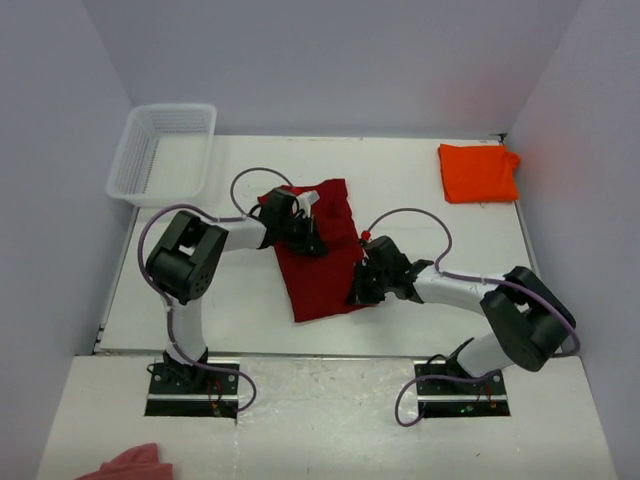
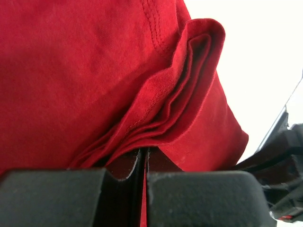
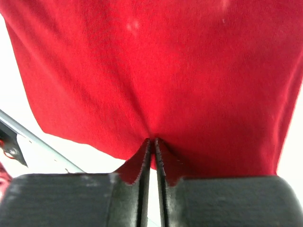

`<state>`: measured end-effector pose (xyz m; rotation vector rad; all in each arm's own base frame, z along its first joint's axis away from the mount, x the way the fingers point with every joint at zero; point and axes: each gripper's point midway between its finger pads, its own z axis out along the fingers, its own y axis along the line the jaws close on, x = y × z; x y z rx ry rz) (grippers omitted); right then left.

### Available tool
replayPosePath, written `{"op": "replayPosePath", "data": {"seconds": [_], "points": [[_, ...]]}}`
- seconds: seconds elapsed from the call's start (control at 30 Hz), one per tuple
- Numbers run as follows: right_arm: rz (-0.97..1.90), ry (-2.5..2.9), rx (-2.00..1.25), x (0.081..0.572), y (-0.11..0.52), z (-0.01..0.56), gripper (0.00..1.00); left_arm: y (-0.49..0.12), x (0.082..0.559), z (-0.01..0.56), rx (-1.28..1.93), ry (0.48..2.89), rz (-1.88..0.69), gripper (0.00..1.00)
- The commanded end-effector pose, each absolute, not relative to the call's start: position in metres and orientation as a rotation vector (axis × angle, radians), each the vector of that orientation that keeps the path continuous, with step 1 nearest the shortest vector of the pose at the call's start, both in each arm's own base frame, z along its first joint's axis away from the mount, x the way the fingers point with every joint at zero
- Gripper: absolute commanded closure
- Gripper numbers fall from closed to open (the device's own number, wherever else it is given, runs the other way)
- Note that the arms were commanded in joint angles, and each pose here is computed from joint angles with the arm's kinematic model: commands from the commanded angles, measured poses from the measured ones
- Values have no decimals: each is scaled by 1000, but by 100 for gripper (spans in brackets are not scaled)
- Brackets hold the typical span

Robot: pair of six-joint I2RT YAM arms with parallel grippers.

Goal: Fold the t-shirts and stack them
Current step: Fold the folded rectangular tshirt in 1/3 of the way, then grab one side of the 2/3 rectangular tshirt with both arms

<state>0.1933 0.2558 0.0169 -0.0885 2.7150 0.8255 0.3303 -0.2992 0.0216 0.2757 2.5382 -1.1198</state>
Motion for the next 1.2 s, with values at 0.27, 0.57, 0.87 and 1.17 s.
{"op": "replayPosePath", "data": {"seconds": [0.27, 0.57, 0.87, 1.17], "points": [[622, 2572, -187, 191, 218, 93, 40, -289, 363, 86, 328, 2434, -928, 100], [455, 2631, -54, 196, 187, 75, 22, -252, 335, 134, 205, 2445, -619, 100], [558, 2658, 64, 207, 188, 47, 28, -216, 256, 126, 123, 2503, -667, 100], [595, 2671, 141, 206, 191, 38, 47, -203, 214, 101, 111, 2556, -697, 100]]}}
